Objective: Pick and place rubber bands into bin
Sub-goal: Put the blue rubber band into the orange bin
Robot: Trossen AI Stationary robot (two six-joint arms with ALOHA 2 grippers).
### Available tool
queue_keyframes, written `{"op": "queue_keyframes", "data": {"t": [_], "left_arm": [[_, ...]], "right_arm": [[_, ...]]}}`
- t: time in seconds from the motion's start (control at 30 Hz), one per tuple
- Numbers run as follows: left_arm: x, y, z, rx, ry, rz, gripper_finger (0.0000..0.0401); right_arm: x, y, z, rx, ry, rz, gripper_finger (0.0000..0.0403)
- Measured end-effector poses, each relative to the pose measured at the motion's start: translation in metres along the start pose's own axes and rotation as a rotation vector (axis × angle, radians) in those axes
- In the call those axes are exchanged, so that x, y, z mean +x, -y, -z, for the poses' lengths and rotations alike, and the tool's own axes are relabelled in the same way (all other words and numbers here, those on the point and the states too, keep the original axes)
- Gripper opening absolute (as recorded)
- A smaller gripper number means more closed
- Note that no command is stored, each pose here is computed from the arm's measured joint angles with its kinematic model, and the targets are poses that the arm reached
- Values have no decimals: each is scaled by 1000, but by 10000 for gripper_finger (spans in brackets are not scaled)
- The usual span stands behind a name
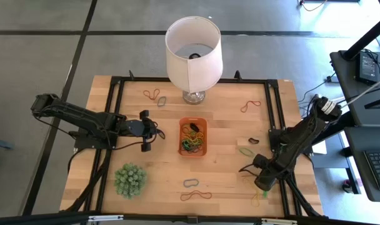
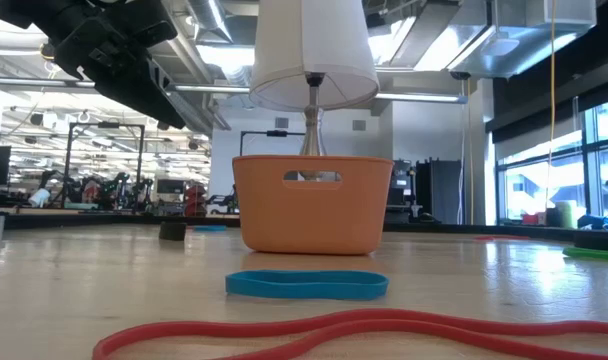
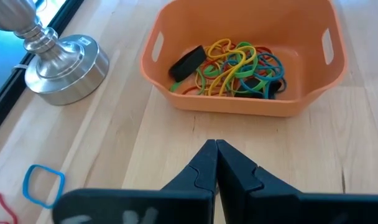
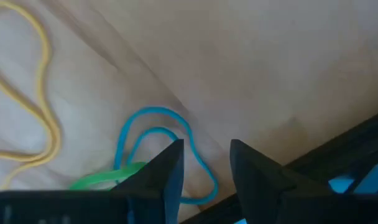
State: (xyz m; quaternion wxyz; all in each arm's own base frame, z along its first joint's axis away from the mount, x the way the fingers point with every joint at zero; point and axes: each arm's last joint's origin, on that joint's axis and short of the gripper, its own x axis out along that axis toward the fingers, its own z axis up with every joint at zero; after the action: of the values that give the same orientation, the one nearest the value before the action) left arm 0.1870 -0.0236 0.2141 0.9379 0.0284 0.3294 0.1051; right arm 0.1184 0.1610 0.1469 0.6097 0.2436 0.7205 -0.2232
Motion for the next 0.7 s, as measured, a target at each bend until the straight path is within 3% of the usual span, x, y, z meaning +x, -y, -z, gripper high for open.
{"op": "queue_keyframes", "data": {"t": [0.37,0.6,0.7], "left_arm": [[0,0,-2,-7,18,1,6],[0,0,-2,-7,18,1,6],[0,0,-2,-7,18,1,6]], "right_arm": [[17,-11,6,-55,-20,22,126],[16,-13,6,-62,-9,-6,17],[15,-13,6,-61,-2,-6,12]]}}
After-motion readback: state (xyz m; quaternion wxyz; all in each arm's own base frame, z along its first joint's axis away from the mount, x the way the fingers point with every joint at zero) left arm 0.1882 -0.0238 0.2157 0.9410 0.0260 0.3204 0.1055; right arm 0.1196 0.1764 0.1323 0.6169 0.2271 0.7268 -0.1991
